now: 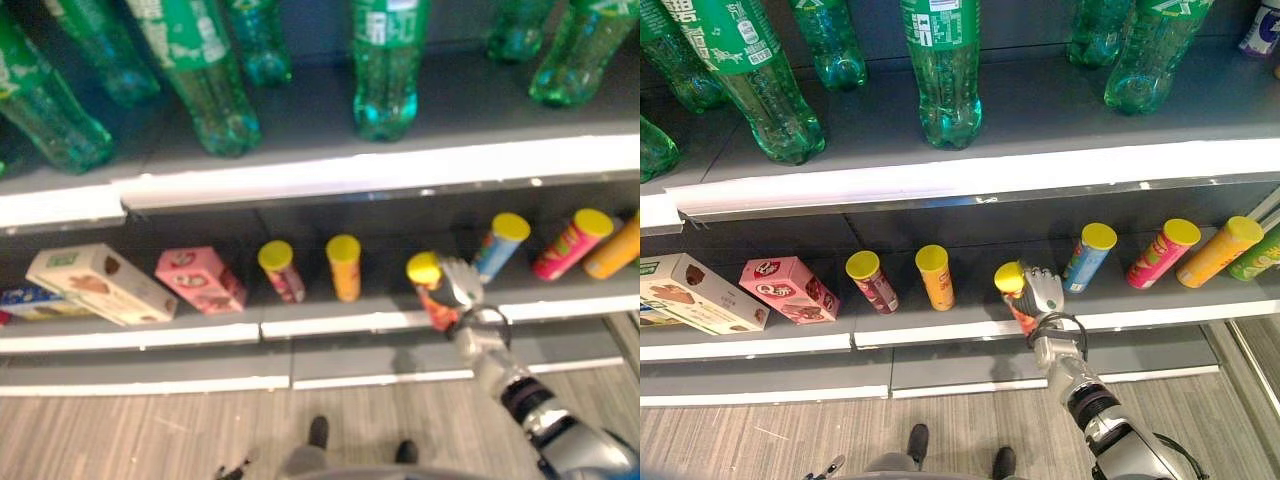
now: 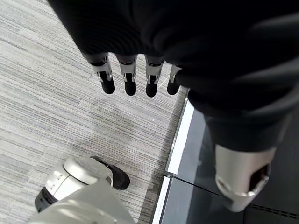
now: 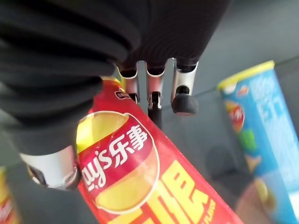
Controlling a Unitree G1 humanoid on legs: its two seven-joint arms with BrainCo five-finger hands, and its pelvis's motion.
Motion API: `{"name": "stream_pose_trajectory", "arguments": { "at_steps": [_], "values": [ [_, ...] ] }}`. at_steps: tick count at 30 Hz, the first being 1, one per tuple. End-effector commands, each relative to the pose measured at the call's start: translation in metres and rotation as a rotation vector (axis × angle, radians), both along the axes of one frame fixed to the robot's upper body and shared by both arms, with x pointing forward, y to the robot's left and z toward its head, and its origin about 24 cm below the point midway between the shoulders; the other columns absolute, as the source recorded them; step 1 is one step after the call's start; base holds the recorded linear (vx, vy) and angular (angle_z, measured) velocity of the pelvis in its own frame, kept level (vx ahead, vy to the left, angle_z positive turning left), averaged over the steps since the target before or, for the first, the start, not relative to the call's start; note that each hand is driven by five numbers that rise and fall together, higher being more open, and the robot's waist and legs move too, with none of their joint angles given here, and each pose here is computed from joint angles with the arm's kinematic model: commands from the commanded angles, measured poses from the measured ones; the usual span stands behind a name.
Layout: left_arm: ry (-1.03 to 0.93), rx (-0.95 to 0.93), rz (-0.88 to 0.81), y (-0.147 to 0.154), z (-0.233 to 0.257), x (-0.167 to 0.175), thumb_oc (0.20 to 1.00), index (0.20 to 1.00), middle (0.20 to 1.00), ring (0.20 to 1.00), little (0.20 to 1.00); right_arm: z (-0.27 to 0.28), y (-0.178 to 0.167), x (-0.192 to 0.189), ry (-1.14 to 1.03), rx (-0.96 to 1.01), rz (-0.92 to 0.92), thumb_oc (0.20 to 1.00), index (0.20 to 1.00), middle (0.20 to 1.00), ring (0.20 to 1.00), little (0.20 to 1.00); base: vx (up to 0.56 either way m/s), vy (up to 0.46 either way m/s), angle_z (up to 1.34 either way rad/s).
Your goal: Put the goods on the table back onto the shelves and tidy them up.
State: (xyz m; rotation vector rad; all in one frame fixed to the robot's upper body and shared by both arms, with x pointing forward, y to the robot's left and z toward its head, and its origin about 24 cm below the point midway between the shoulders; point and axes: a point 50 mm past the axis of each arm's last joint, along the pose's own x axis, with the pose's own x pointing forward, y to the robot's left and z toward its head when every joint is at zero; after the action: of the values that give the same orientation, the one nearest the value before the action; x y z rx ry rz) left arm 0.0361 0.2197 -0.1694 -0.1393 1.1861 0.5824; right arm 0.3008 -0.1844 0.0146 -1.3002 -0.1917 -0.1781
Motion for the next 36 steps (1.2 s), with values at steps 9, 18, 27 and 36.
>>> {"name": "stream_pose_trajectory", "arguments": {
  "at_steps": [9,18,27,36],
  "values": [
    [0.073,0.022,-0.122,0.001,-0.002,-0.004,1.000,1.000,1.000,1.000,1.000,0.051,0.010,0.017,-0.290,0.283,-0.065,0.200,0.200,0.200,0.200,0.200,0.00,0.000,0.00],
    [0.028,0.036,-0.146,-0.005,-0.001,0.007,1.000,1.000,1.000,1.000,1.000,0.032,0.021,0.019,-0.268,0.304,-0.111,0.200,0.200,0.200,0.200,0.200,-0.01,0.006,0.02],
    [-0.045,0.067,-0.148,-0.007,0.003,0.028,1.000,1.000,1.000,1.000,1.000,0.025,0.012,0.026,-0.275,0.239,-0.195,0.200,0.200,0.200,0.200,0.200,-0.02,0.013,0.08],
    [-0.046,0.082,-0.151,-0.005,0.004,0.030,1.000,1.000,1.000,1.000,1.000,0.038,-0.003,0.031,-0.351,0.269,-0.267,0.200,0.200,0.200,0.200,0.200,0.00,0.000,0.00]
  ]
}}
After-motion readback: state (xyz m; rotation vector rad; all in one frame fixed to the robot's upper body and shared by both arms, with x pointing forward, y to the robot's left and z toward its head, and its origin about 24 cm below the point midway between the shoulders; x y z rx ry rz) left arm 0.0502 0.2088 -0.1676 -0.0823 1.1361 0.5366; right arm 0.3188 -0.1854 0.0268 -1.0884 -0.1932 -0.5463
